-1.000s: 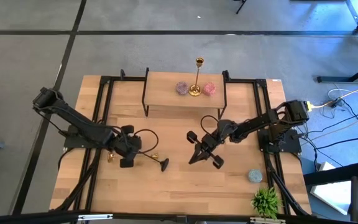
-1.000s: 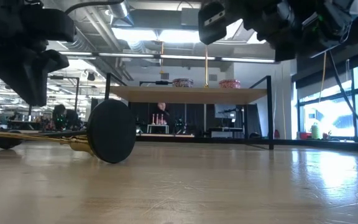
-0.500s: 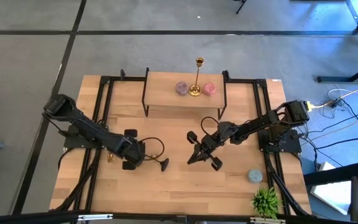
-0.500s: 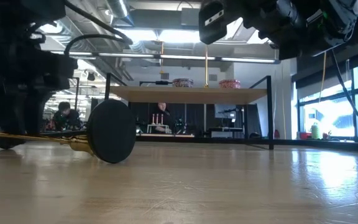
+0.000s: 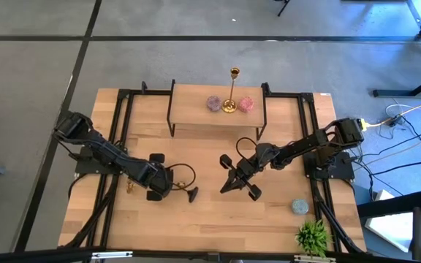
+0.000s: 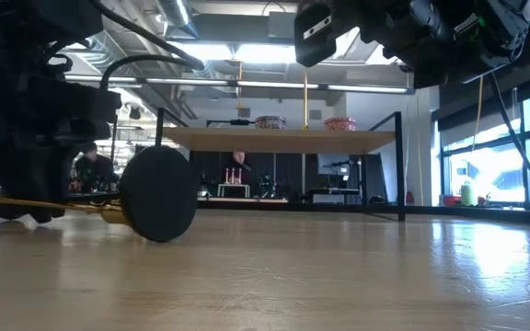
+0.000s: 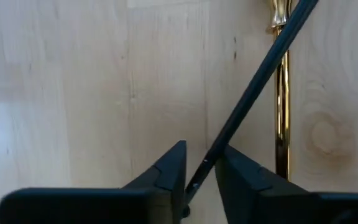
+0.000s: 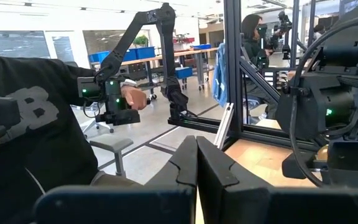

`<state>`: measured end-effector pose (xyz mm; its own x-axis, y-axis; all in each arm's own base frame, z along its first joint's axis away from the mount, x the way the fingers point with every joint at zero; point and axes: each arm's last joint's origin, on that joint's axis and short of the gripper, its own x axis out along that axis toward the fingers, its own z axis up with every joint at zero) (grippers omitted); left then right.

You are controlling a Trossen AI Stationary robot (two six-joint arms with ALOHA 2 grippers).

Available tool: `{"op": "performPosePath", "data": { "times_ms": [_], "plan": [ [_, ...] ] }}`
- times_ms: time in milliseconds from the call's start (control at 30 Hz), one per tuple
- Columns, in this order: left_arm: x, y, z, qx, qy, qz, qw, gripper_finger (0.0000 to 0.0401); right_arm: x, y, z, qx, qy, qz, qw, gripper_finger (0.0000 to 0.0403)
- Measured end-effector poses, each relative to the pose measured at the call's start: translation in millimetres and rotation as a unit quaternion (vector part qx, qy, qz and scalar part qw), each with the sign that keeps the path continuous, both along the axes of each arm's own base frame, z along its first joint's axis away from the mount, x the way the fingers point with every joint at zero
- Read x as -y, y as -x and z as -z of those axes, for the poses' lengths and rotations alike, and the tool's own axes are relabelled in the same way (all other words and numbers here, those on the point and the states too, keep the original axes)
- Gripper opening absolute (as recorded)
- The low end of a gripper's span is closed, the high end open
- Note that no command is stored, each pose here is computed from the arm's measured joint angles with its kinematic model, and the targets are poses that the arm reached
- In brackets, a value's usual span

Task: Pick & Place candle stick holders
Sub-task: Put the black candle holder on the shelf

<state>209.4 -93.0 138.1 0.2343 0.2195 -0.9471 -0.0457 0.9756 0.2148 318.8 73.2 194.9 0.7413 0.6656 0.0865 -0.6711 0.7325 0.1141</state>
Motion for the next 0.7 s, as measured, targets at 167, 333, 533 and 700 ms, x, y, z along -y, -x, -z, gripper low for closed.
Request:
{"op": "performPosePath", "data": {
  "times_ms": [167, 333, 533, 700],
  "plan": [
    [-1, 0, 0, 0.003, -0.003, -0.012, 1.000, 0.0013, 0, 0, 0, 0.000, 0.000, 0.000, 1.000, 0.0000],
    [-1, 0, -1, 0.012, -0.010, -0.020, 1.000, 0.0013, 0, 0, 0, -0.002, 0.000, 0.000, 1.000, 0.0000],
    [0, 2, -6, 0.027, -0.011, -0.023, 0.999, 0.0010, 0, 0, 1, -0.002, 0.002, 0.000, 1.000, 0.0000],
    [3, 5, -16, 0.067, -0.022, -0.032, 0.997, 0.0010, 0, 0, 1, 0.000, 0.005, 0.000, 1.000, 0.0000]
  ]
}}
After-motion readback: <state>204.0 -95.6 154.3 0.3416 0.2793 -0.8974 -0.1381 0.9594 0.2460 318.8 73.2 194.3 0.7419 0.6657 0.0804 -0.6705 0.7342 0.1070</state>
